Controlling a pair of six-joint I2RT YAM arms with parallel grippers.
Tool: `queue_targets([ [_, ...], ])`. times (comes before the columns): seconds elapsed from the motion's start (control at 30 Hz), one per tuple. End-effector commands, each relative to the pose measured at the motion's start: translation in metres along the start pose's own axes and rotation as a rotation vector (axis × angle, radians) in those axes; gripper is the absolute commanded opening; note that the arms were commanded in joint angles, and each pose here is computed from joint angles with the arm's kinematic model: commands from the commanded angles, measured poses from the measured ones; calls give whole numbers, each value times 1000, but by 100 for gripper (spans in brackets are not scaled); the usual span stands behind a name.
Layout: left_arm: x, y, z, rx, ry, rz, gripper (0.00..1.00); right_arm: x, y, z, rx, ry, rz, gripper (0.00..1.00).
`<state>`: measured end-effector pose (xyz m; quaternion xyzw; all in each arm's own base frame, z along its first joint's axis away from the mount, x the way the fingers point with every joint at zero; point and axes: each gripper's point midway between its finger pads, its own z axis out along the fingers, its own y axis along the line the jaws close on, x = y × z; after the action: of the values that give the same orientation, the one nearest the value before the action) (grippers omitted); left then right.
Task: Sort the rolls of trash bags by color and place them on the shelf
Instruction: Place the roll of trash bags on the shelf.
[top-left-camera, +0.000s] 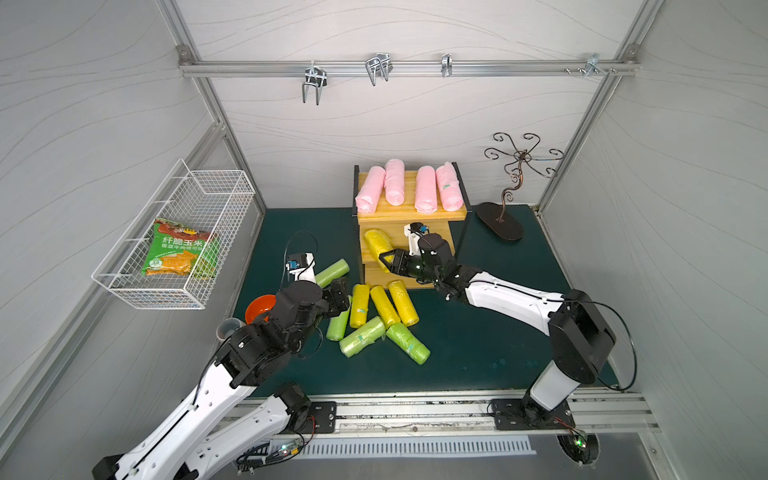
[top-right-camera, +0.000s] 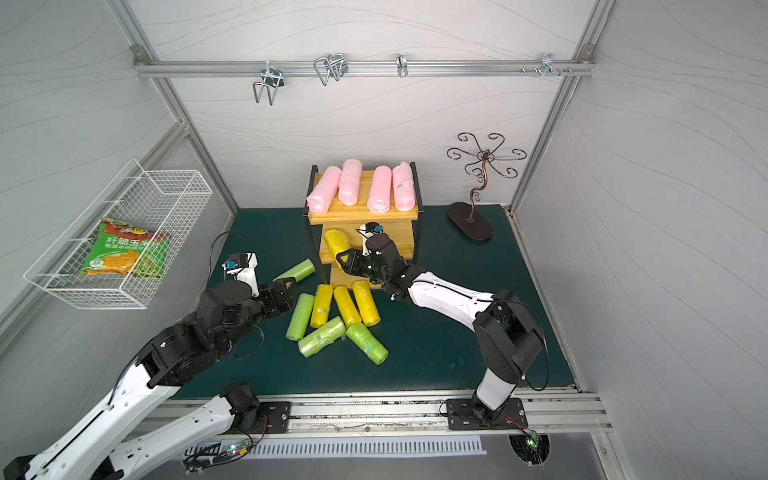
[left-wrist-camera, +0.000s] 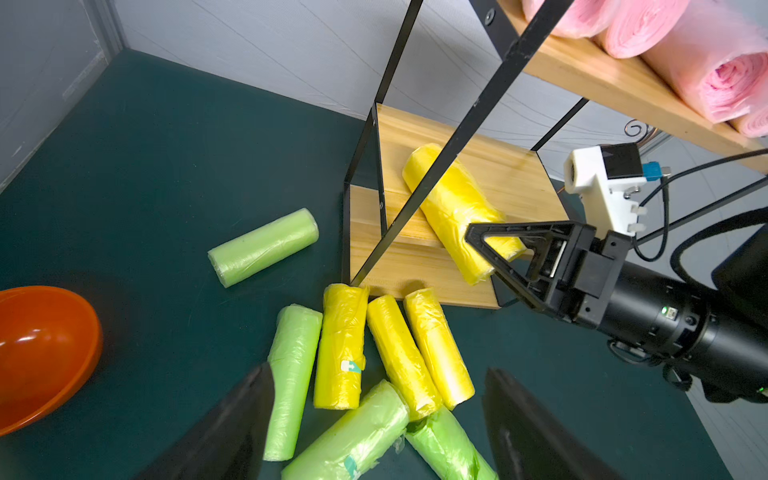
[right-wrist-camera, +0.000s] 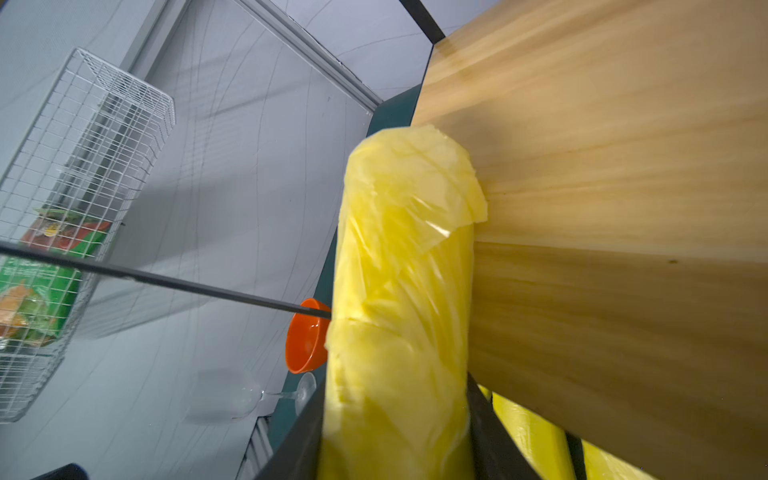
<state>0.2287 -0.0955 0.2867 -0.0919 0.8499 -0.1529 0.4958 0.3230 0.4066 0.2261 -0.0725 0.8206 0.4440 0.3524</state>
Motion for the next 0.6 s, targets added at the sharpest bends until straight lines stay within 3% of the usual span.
queue_targets([
  [0.0,-18,-4,-12,32,-52,-56,84,-28,16,-2,63,-143,-140,0],
  [0.2,-19,3,-19,20,-64,-57,84,-29,29,-2,177,-218,-295,0],
  [0.57,-17,9,-23,9,-71,-57,84,-24,47,4,418,-323,-444,0],
])
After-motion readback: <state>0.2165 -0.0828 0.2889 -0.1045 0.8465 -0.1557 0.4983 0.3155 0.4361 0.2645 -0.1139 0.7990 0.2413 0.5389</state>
